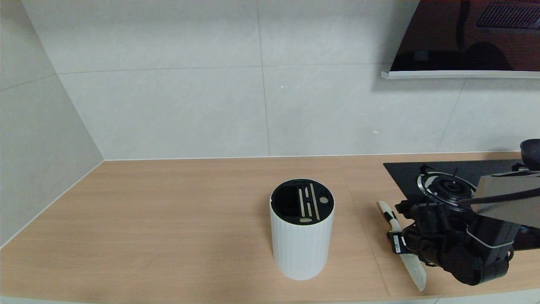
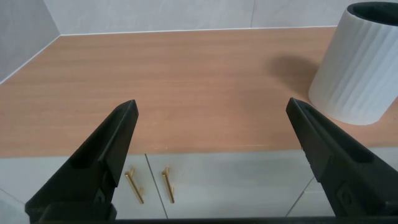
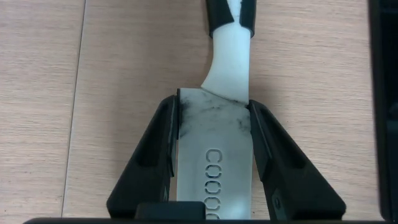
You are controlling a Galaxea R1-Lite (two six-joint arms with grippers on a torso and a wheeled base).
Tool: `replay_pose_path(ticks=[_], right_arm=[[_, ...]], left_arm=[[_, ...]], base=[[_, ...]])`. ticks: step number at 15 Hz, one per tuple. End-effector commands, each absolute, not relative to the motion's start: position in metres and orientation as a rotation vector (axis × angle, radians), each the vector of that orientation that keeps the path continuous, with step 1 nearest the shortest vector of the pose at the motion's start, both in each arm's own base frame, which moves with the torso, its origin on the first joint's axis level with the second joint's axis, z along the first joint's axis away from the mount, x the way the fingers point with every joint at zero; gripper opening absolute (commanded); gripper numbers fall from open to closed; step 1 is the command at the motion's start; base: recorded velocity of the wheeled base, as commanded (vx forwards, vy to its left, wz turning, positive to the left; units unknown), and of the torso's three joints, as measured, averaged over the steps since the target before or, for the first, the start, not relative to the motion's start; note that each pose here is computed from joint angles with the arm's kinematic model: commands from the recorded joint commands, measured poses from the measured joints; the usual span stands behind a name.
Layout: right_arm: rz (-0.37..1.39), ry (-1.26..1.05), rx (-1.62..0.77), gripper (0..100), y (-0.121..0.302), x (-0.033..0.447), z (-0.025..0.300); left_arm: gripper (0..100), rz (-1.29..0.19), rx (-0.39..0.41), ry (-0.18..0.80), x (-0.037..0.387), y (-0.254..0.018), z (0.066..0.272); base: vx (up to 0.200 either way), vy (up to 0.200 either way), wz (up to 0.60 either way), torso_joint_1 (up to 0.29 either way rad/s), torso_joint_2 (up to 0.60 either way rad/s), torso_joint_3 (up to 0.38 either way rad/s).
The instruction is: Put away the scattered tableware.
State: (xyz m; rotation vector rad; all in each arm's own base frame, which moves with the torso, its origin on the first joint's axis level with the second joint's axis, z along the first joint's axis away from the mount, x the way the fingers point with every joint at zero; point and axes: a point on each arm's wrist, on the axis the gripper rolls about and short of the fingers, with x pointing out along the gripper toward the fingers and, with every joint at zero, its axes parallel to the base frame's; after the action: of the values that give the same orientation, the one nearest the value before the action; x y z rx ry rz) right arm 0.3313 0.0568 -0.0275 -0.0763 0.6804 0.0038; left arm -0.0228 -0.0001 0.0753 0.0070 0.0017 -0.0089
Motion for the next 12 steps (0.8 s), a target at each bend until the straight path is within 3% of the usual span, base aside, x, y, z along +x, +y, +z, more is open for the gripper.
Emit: replay_pose_path(ticks=[1,3,8,12], right_arm=[[0.003,0.677,-0.075,0,0.056,0.331,-0.025],[0.002,0.656,-0.072,0,0.056,0.328,-0.016],[0.052,0.429,-0.042,0,0.064,0.299,0.072],[0.136,0.327,-0.037,0,0.082,0.268,0.115]], left_arm=[[100,-0.009,0.006,0.003,-0.023,0.000,0.075],[100,-0.009,0.008,0.003,-0.023,0.000,0.075],[100,-0.009,0.009,0.003,-0.023,0.000,0.075],[100,-0.011,0.011,0.001,-0.023,0.000,0.076]], base=[[0.000,0.000,0.00,0.000,0.00,0.000],[0.000,0.000,0.00,0.000,0.00,0.000],[0.000,0.000,0.00,0.000,0.00,0.000],[0.000,0.000,0.00,0.000,0.00,0.000]])
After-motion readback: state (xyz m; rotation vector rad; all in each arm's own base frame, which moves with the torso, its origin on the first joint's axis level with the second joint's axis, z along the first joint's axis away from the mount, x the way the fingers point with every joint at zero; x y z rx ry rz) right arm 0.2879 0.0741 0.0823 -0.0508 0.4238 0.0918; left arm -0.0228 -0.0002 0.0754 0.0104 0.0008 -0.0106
